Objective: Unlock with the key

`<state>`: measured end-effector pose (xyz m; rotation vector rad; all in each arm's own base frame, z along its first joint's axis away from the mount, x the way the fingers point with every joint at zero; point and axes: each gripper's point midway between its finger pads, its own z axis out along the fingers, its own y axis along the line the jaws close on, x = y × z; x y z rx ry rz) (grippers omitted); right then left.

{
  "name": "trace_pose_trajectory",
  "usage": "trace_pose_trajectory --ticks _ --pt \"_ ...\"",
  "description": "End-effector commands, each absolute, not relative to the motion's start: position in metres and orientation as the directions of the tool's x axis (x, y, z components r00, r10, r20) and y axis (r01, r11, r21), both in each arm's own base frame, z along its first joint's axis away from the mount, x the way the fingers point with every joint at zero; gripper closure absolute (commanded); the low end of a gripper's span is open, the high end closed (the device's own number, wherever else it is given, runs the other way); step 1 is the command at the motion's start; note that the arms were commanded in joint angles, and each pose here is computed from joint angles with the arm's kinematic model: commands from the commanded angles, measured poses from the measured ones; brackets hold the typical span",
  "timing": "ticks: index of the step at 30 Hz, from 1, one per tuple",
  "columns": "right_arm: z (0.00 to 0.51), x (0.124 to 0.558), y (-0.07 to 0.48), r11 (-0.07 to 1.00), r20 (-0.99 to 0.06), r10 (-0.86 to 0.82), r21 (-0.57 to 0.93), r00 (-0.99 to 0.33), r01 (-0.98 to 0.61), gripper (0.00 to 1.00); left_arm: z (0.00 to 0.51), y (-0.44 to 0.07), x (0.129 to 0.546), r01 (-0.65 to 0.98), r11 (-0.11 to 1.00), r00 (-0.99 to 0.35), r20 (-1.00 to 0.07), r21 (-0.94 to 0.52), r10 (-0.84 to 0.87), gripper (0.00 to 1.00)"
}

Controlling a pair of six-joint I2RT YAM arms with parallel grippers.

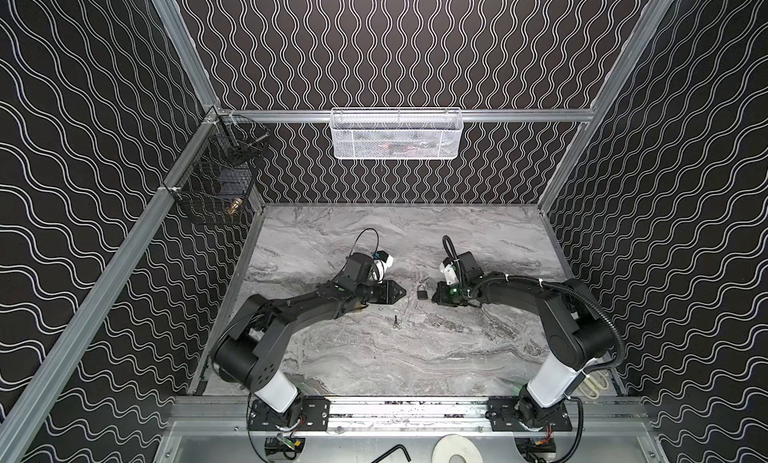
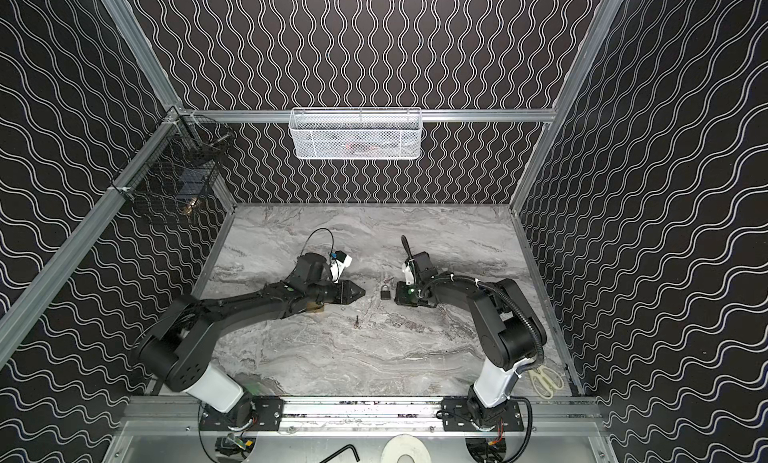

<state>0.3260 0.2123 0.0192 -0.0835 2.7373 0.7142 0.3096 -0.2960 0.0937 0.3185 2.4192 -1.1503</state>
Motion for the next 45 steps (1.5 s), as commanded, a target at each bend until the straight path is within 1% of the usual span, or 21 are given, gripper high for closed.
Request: trace_pose_trajectory --ticks 1,4,6,11,17,21,40,45 --pt "0.020 0.336 0.213 0.845 -0.320 0.062 0.521 -0.945 -0.121 0.85 0.081 -0.303 0.319 0.317 0.631 -0.910 -0.414 -0.708 -0.008 0.79" --pt "0.016 0.339 0.214 0.841 -0.314 0.059 0.527 -0.947 -0.122 0.86 0.063 -0.305 0.326 0.281 0.652 -0.923 -0.384 -0.704 -0.017 0.90" --pt "0.015 0.341 0.216 0.837 -0.313 0.051 0.531 -0.949 -0.130 0.86 0.055 -0.306 0.330 0.261 0.667 -0.928 -0.371 -0.698 -0.025 0.96" --pt "0.018 0.342 0.222 0.823 -0.311 0.038 0.549 -0.950 -0.147 0.86 0.037 -0.307 0.334 0.242 0.715 -0.937 -0.349 -0.656 -0.003 1.00" --pt "0.021 0.341 0.224 0.814 -0.311 0.035 0.561 -0.950 -0.154 0.87 0.017 -0.316 0.335 0.219 0.750 -0.948 -0.318 -0.624 0.012 1.00" --pt "0.023 0.338 0.227 0.806 -0.309 0.027 0.570 -0.951 -0.162 0.87 0.012 -0.318 0.336 0.210 0.761 -0.948 -0.319 -0.614 0.004 1.00" --pt "0.032 0.345 0.244 0.786 -0.329 0.000 0.583 -0.944 -0.203 0.87 0.008 -0.327 0.333 0.220 0.746 -0.950 -0.312 -0.628 0.017 1.00" --pt "0.027 0.346 0.229 0.840 -0.334 0.016 0.516 -0.942 -0.168 0.87 0.010 -0.319 0.333 0.222 0.776 -0.946 -0.323 -0.590 0.025 1.00"
